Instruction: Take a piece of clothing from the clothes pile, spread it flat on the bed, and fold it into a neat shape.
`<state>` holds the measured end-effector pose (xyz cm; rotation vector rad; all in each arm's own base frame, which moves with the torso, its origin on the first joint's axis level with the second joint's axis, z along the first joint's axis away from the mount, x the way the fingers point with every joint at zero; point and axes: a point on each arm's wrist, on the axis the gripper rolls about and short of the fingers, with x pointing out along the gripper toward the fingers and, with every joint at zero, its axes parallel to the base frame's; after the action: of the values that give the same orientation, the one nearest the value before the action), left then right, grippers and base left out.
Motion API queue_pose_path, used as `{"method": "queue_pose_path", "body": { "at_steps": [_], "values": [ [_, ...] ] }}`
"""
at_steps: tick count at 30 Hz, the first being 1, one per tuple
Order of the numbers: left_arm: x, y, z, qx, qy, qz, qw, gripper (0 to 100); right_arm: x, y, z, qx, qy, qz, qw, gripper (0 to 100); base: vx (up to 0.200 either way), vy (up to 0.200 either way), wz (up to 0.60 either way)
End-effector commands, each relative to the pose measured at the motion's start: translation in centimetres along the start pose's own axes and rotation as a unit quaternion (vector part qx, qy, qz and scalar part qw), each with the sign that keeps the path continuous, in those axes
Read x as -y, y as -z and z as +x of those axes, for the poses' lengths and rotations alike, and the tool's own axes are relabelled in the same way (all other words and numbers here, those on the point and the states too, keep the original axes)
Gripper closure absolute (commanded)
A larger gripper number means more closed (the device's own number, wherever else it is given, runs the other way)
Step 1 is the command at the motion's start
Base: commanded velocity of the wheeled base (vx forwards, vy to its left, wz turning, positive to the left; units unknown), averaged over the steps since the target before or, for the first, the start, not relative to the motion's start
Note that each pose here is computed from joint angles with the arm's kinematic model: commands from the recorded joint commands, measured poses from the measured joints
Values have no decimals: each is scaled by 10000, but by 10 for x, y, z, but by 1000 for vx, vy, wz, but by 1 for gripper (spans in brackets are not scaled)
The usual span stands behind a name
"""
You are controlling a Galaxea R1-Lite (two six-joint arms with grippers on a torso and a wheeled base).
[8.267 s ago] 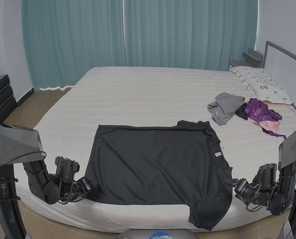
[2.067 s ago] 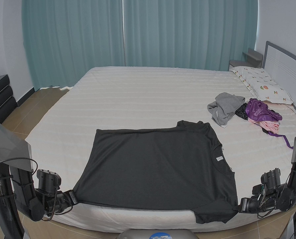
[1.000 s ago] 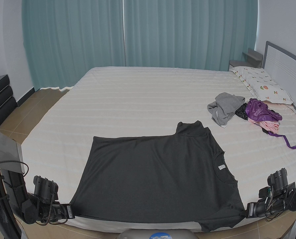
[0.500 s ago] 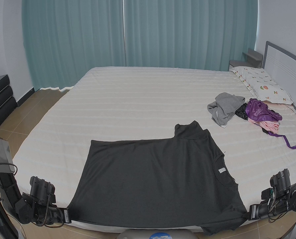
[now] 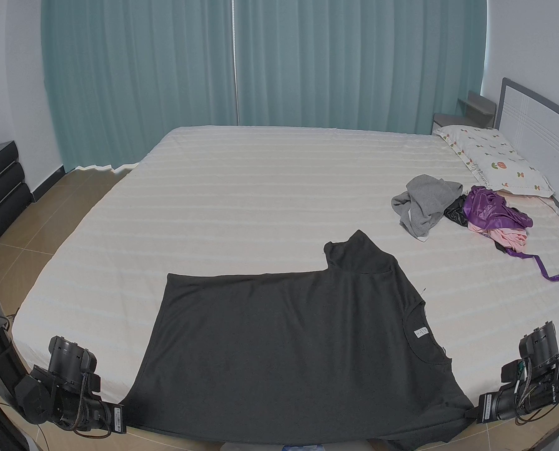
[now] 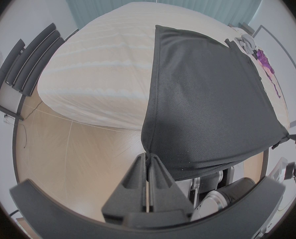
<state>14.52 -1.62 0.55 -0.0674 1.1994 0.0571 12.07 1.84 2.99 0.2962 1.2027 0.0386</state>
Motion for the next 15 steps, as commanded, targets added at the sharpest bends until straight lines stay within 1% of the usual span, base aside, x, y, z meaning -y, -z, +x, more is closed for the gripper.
{"method": "queue_pose_path", "body": {
  "at_steps": [1,4,8,12,13,15],
  "values": [
    [-1,5,-7,32,-9,95,9999,100,0,6,-6,86,-56,-96,9999,100,0,0,0],
    [-2,8,-7,-72,-36,155,9998,100,0,6,-6,88,-49,-173,9998,100,0,0,0],
    [-2,5,-8,4,-33,136,9999,100,0,4,-8,228,-78,-203,9995,100,0,0,0],
    [1,-12,-11,415,58,-47,9991,100,-5,-10,-6,429,-150,-172,9988,100,0,0,0],
    [2,-13,-11,436,70,-63,9990,100,-5,-11,-6,429,-150,-172,9988,100,0,0,0],
    [4,-25,-11,644,129,-274,9975,100,-8,-20,-4,501,-175,-175,9984,100,0,0,0]
  ]
}}
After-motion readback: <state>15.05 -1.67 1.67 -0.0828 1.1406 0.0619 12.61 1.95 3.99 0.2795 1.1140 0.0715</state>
